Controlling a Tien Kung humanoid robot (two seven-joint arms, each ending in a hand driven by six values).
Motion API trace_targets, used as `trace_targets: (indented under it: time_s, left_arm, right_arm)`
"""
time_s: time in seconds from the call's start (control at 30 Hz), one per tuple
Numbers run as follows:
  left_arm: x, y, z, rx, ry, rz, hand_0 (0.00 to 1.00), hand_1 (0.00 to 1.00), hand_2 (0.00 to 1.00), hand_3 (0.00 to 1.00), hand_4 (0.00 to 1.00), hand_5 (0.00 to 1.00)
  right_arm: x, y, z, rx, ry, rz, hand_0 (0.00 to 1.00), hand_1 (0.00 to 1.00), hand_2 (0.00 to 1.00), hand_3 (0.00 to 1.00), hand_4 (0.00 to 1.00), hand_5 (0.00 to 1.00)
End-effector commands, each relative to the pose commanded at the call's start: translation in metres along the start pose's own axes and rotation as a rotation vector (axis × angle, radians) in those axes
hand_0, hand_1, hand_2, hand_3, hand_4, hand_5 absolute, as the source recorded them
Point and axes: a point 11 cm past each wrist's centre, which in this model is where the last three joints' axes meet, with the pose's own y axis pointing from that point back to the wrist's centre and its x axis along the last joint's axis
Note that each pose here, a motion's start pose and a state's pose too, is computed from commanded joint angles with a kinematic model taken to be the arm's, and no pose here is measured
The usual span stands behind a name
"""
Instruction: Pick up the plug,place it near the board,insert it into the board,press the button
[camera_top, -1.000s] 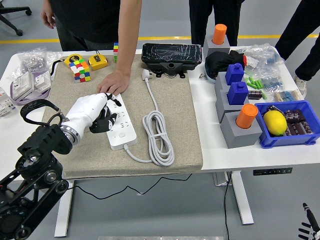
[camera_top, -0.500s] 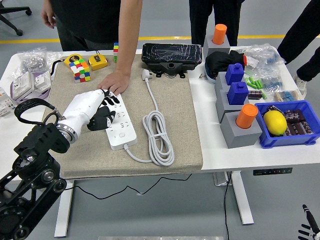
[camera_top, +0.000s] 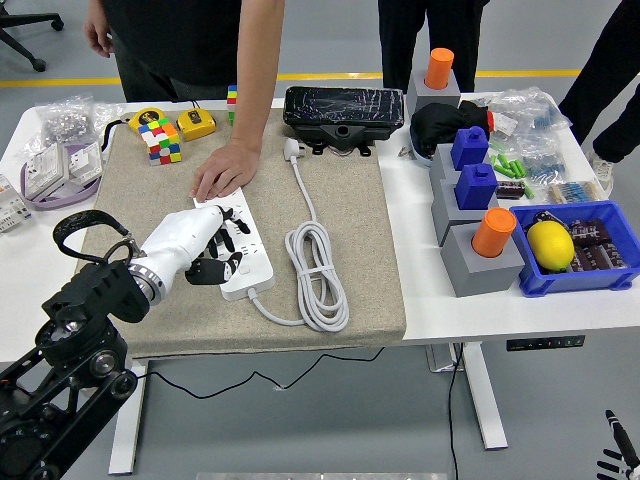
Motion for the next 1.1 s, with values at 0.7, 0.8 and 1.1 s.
trace_targets:
  time_s: [0.7,0.8,1.1]
  left_arm:
    - [-0.021,-0.004,-0.009,0.046,-0.05,-0.126,0.152,0.006,0.126,0.74,0.492,0.002]
    - [-0.024,-0.005,-0.011,0.052,-0.052,-0.144,0.151,0.005,0.124,0.678,0.494,0.002]
    - [-0.029,-0.007,-0.014,0.061,-0.047,-0.155,0.151,0.004,0.123,0.697,0.485,0.002]
  right_arm:
    - [0.0,0.0,-0.004,0.009,-0.006,0.0,0.799,0.753,0.746,0.81,0.998,0.998]
    - [0.0,0.0,-0.004,0.008,-0.006,0.0,0.799,0.753,0.747,0.81,0.998,0.998]
    - [0.001,0.0,-0.004,0.007,-0.006,0.002,0.799,0.753,0.747,0.809,0.998,0.998]
